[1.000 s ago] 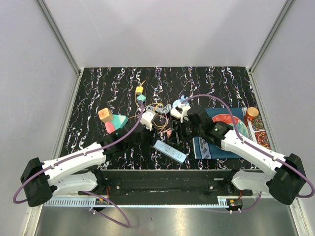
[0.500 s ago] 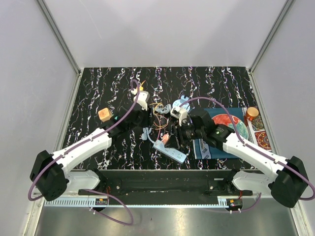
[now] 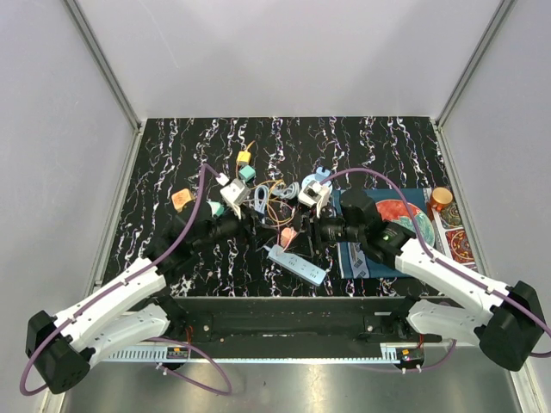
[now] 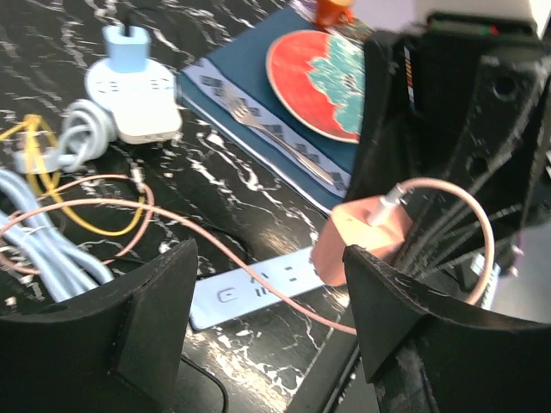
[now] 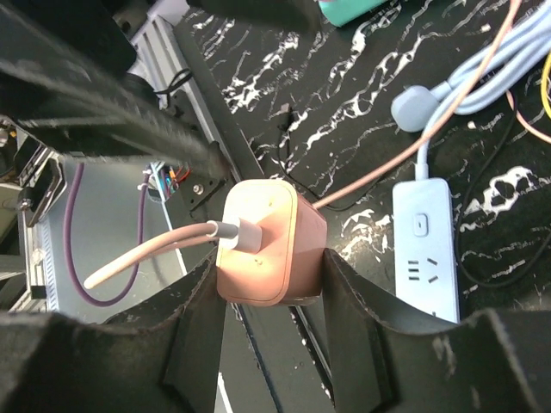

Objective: Insert the plug
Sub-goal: Adjust the plug.

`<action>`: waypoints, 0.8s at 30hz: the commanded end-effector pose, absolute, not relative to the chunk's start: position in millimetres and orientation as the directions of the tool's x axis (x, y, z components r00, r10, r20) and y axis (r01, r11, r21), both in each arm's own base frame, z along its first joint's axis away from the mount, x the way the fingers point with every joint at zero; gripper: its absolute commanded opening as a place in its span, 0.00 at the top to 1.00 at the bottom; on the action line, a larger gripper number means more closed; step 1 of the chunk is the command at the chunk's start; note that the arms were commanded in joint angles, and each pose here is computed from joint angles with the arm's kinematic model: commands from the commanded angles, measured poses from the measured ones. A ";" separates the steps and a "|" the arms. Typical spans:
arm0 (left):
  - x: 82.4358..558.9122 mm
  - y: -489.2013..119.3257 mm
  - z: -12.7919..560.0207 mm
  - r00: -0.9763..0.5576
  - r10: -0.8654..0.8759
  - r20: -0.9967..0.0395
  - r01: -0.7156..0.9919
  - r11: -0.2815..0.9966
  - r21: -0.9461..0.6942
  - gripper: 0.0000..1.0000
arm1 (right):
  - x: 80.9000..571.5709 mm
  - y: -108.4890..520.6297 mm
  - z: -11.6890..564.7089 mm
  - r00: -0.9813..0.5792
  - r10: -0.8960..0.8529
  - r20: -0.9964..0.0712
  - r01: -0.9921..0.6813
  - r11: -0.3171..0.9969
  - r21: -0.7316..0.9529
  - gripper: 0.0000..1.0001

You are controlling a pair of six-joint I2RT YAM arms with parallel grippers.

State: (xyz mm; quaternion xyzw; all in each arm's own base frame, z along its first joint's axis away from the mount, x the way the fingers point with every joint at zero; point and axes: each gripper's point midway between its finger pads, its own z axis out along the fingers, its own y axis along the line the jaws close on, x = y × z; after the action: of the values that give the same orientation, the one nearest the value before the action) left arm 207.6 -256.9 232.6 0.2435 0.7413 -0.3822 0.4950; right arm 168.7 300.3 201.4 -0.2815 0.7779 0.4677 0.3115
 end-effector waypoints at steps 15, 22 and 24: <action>118.0 -293.1 265.6 -0.229 0.158 -0.961 0.973 0.030 -0.227 0.28 | 126.1 302.9 261.5 -0.348 -0.182 -0.919 -0.937 0.031 0.349 0.95; 118.4 -300.1 257.4 -0.253 0.200 -0.946 0.967 0.027 -0.253 0.36 | 129.5 306.7 266.4 -0.328 -0.185 -0.927 -0.944 0.018 0.330 0.94; 119.7 -300.3 257.3 -0.251 0.198 -0.948 0.968 0.036 -0.249 0.43 | 130.4 307.7 263.5 -0.332 -0.193 -0.923 -0.942 0.016 0.335 0.93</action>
State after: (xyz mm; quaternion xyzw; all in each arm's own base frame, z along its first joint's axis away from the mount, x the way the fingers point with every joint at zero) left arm 120.3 -296.2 237.6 0.4586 0.6404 -0.5005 0.3592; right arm 130.7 303.0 243.1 -0.4360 0.6509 0.5214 0.3383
